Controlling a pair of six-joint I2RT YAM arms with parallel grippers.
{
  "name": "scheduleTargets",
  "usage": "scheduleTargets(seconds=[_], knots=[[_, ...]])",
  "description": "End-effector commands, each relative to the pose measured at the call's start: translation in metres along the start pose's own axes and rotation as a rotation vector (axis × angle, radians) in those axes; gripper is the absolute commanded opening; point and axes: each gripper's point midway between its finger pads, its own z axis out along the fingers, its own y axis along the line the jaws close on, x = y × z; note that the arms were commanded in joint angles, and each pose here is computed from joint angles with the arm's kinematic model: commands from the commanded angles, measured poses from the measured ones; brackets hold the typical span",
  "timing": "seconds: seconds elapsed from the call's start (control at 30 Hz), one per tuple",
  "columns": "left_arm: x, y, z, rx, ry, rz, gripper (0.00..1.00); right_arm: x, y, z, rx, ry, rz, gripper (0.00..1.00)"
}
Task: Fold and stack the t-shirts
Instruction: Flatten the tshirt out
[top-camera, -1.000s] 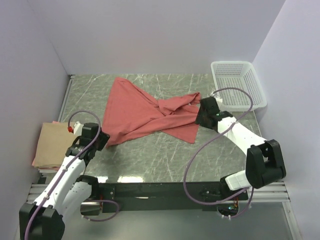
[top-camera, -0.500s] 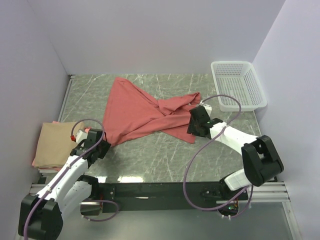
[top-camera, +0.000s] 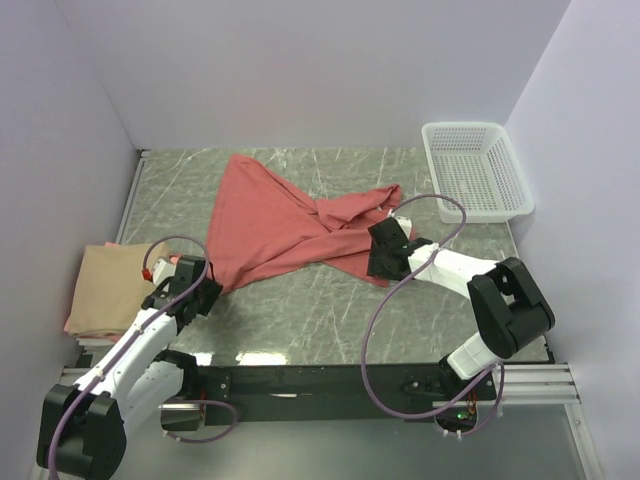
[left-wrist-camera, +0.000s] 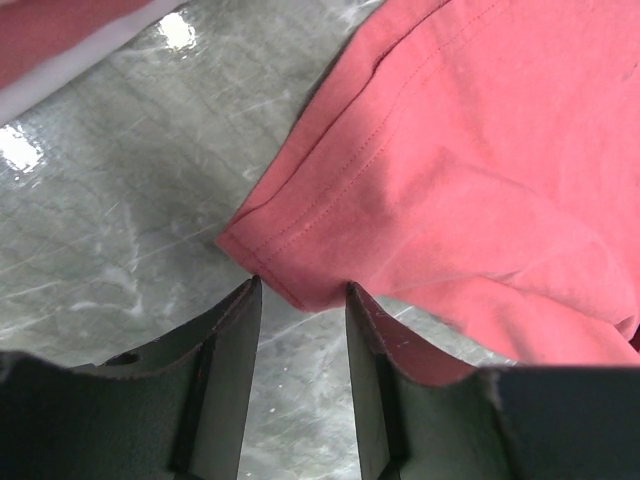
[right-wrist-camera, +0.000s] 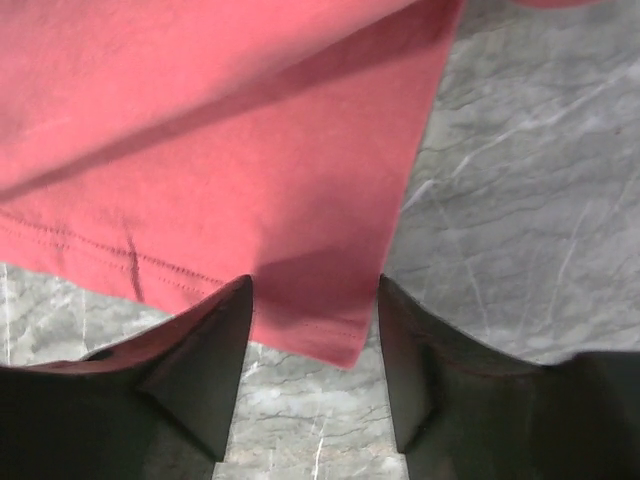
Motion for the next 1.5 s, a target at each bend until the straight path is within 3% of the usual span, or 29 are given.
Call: scheduleTargets(seconds=[0.0, 0.07, 0.13, 0.23, 0.37, 0.4, 0.43, 0.53, 0.63, 1.0, 1.47], knots=[[-0.009, -0.025, -0.005, 0.066, -0.021, -0.010, 0.44, -0.002, 0.006, -0.002, -0.002, -0.011, -0.009, 0.56], [-0.009, -0.026, -0.004, 0.066, -0.018, -0.007, 0.44, -0.002, 0.010, -0.002, -0.002, -0.011, -0.017, 0.40], [-0.009, -0.027, -0.004, 0.067, -0.020, 0.001, 0.44, 0.000, 0.012, -0.003, 0.005, 0.000, -0.029, 0.14], [-0.011, -0.030, -0.006, 0.074, -0.026, 0.003, 0.44, -0.003, 0.006, -0.010, 0.019, -0.008, -0.032, 0.00], [-0.013, -0.032, -0.006, 0.076, -0.028, 0.007, 0.43, -0.013, 0.002, -0.031, 0.006, -0.059, -0.016, 0.02], [-0.013, -0.033, -0.006, 0.080, -0.027, 0.007, 0.43, -0.017, 0.002, -0.039, -0.005, -0.074, -0.009, 0.08], [-0.013, -0.034, -0.006, 0.083, -0.027, 0.005, 0.43, -0.016, 0.001, -0.040, -0.010, -0.073, -0.007, 0.25], [-0.013, -0.034, -0.007, 0.088, -0.026, 0.004, 0.43, -0.013, 0.005, -0.040, -0.039, -0.069, 0.019, 0.52], [-0.012, -0.034, -0.008, 0.091, -0.021, 0.005, 0.43, 0.001, 0.002, -0.032, -0.031, -0.047, 0.058, 0.57], [-0.012, -0.038, -0.009, 0.106, -0.019, 0.011, 0.43, 0.009, 0.001, -0.024, -0.102, -0.050, 0.291, 0.56], [-0.011, -0.039, -0.010, 0.107, -0.012, 0.013, 0.42, 0.010, -0.006, -0.007, -0.082, -0.059, 0.367, 0.46]])
